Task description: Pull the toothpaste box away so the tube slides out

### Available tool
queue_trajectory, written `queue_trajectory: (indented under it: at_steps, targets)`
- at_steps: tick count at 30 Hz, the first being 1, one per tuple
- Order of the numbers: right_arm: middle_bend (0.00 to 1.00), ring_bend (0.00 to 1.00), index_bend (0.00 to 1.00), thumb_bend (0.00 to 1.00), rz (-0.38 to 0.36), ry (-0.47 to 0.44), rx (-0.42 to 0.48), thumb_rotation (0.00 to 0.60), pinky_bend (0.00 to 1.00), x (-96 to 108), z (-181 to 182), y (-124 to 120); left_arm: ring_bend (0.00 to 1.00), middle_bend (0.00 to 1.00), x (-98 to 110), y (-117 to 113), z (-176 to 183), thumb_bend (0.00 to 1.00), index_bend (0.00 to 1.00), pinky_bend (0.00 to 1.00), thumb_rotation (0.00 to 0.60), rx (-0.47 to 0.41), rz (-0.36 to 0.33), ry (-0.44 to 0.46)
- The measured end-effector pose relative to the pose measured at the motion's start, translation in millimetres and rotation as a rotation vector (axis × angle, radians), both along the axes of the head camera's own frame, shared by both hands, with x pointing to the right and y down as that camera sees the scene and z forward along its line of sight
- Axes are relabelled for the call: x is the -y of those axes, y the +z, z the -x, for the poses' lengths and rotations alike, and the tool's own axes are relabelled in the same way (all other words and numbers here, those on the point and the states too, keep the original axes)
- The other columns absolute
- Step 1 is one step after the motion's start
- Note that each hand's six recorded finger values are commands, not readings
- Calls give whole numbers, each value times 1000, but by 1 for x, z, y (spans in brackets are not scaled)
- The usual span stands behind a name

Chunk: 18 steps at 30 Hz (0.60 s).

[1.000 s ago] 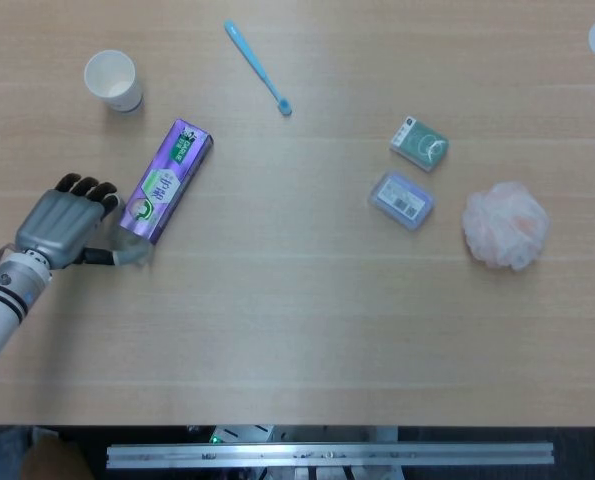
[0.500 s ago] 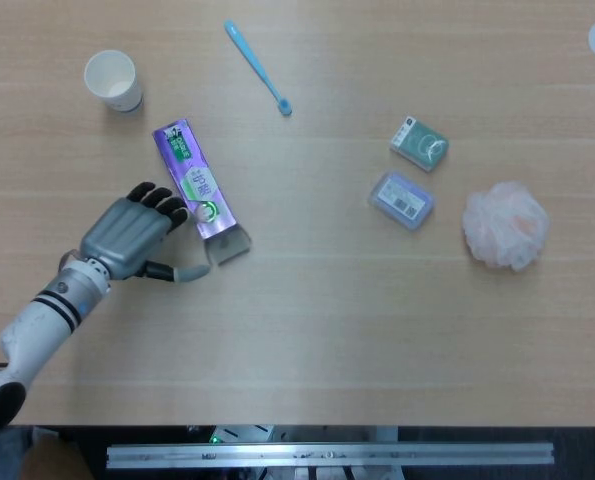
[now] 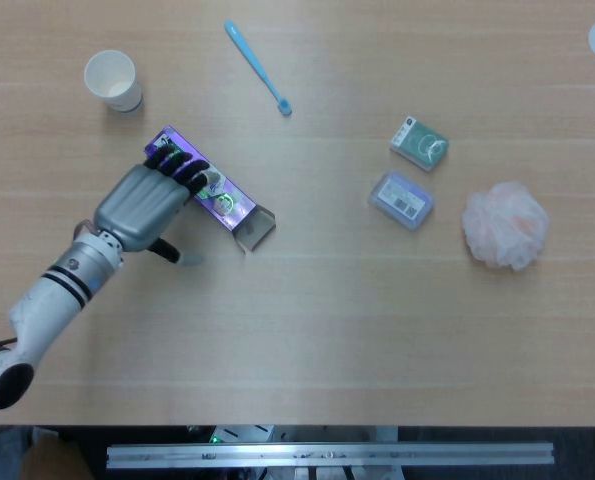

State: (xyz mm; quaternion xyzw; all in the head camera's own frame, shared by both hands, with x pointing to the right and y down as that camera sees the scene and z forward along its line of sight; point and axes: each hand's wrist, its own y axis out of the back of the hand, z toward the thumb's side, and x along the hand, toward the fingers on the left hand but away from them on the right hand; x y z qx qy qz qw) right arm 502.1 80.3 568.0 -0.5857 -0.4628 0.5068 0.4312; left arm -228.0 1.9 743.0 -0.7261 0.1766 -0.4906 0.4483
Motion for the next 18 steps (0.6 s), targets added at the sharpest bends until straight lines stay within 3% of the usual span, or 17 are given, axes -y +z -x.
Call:
queue_trajectory:
  at_steps: [7,18]
  targets:
    - [463,377,395,294,-3,-3,-2,600,441,0,1,-1,94,115,18,3,18,85,42,82,600,72,-35,12]
    - [464,377,395,294,-5,7,-11,600,441,-2,0,-4,93,115,39,28,5,148,66,82,600,148,-63,116]
